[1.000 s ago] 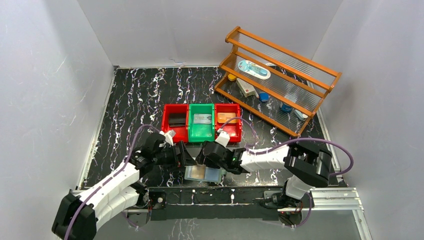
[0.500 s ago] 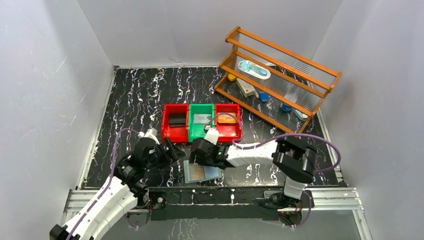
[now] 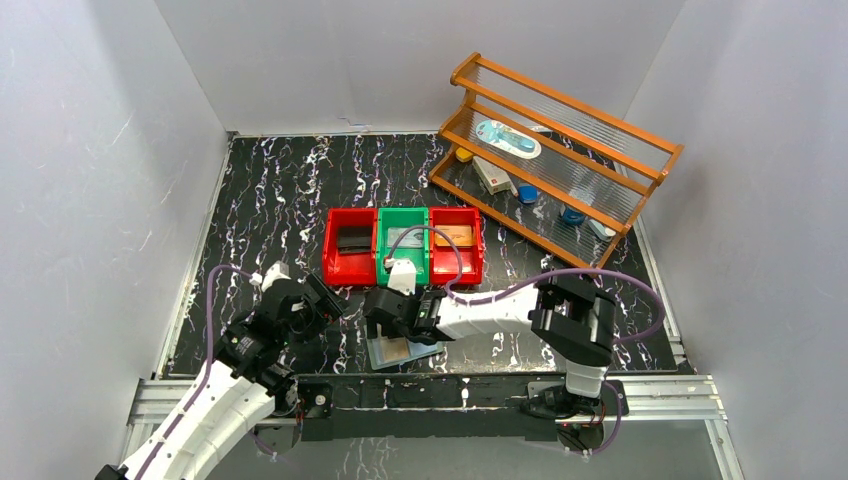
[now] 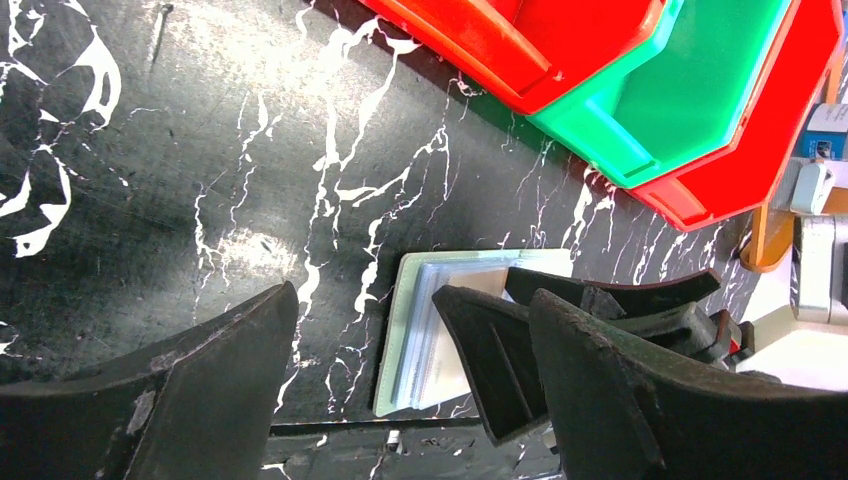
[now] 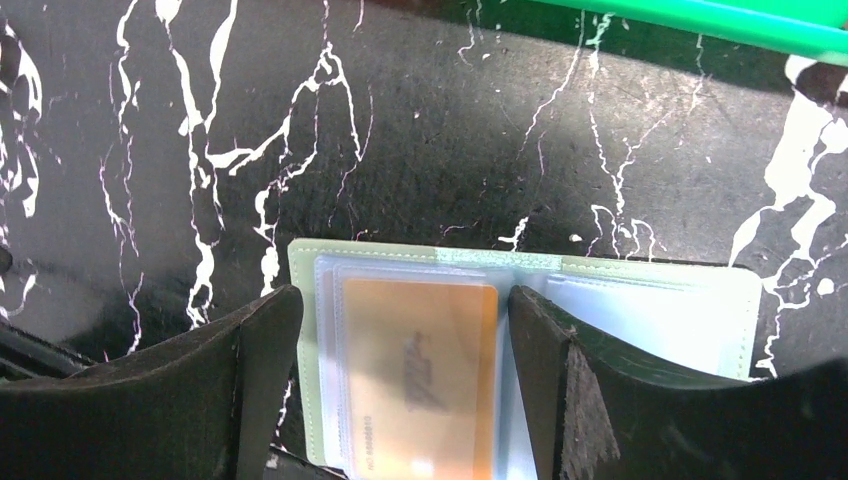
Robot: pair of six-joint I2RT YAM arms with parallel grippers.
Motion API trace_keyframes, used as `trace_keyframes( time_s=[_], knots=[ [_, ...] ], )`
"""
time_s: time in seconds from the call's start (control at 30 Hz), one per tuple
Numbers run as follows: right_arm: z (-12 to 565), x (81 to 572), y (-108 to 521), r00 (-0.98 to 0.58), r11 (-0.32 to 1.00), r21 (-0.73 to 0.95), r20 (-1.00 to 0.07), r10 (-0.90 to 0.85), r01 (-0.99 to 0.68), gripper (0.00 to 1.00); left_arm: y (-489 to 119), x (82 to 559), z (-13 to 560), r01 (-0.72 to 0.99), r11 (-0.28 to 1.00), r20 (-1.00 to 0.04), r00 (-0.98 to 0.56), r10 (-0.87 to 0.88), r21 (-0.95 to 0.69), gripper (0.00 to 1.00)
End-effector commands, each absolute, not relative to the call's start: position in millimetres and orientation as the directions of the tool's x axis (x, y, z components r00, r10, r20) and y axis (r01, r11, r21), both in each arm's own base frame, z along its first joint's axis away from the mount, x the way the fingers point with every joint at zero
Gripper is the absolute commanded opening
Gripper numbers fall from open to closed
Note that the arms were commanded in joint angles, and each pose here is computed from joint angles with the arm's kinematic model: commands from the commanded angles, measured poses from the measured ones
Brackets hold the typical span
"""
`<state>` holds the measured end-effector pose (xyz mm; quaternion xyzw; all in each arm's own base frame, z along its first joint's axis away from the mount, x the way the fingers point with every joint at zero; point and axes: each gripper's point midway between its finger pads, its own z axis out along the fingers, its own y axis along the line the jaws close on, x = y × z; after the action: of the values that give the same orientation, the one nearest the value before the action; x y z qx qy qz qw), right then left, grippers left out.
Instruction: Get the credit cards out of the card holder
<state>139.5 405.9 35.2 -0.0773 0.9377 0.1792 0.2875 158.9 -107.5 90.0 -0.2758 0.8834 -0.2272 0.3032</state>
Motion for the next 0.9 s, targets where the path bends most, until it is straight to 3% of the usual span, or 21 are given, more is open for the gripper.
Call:
trace_keyframes(
  time_s=[0.0,0.2,0.57,0.87],
  knots=[
    [14.3,119.5,384.2,-0.83,0.906,0.227,-0.523,-0.196,-0.357,0.84,-101.3,162.6,101.4,-0.356,0.747,-0.439,-0.637,-0.634,-0.561,0.85],
    [6.7,120.3,376.8,-0.826,0.915,0.163,-0.509,-0.242,-0.369,0.75,-101.4,163.6,101.9,-0.353,0.756,-0.444,-0.643,-0.624,-0.552,0.85],
    [-7.2,126.0,362.7,-0.829,0.941,0.015,-0.478,-0.291,-0.339,0.7,-100.9,163.8,102.2,-0.351,0.759,-0.448,-0.643,-0.621,-0.549,0.85],
    [2.9,112.2,391.0,-0.885,0.883,0.335,-0.435,-0.163,-0.328,0.69,-113.0,166.2,104.6,-0.284,0.777,-0.449,-0.684,-0.575,-0.562,0.86]
  ],
)
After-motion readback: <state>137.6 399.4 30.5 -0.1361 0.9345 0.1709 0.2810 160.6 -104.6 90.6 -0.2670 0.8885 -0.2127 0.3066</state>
